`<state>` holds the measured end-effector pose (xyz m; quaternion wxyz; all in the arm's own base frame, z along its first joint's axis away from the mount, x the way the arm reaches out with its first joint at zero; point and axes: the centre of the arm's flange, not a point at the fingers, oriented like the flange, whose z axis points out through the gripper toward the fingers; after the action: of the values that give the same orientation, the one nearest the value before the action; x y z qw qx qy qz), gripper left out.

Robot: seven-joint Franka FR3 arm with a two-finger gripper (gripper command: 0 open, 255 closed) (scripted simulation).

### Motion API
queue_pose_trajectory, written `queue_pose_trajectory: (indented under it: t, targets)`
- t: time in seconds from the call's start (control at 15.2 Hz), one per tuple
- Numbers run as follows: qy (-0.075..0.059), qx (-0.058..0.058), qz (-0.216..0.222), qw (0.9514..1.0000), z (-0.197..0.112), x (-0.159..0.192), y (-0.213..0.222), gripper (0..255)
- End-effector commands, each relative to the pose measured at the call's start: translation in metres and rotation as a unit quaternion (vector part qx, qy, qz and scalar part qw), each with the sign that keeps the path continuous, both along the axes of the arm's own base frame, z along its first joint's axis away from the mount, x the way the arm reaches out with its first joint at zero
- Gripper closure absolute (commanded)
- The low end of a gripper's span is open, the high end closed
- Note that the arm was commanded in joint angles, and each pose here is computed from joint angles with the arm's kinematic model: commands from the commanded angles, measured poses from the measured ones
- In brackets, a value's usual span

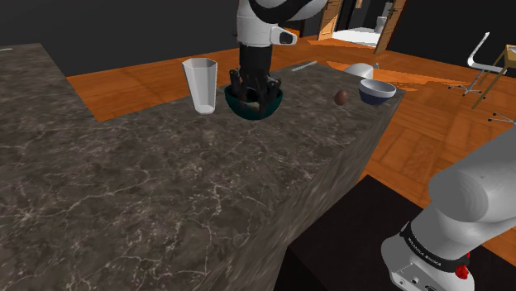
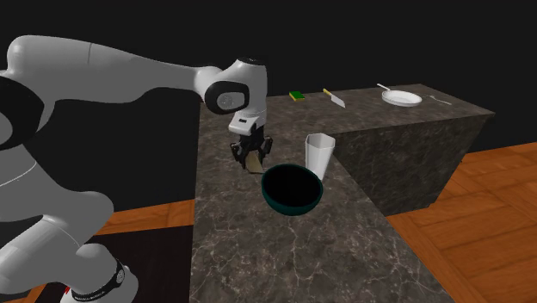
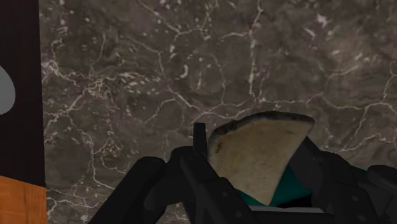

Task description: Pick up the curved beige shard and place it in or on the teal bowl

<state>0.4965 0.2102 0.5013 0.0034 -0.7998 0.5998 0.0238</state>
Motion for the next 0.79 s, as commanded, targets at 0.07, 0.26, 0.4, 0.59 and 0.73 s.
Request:
queue_pose_trajectory:
  t: [0.07,0.26,0.4,0.59,0.73]
  targets:
    - [0.0,0.0,0.0,1.0,0.015,-0.001,-0.001,255]
    - [0.0,0.0,0.0,1.0,0.031,-0.001,-0.001,255]
    - [0.0,0.0,0.0,1.0,0.042,-0.001,-0.001,255]
    - [0.0,0.0,0.0,1.0,0.058,-0.001,-0.001,255]
    - [0.0,0.0,0.0,1.0,0.068,-0.001,-0.001,255]
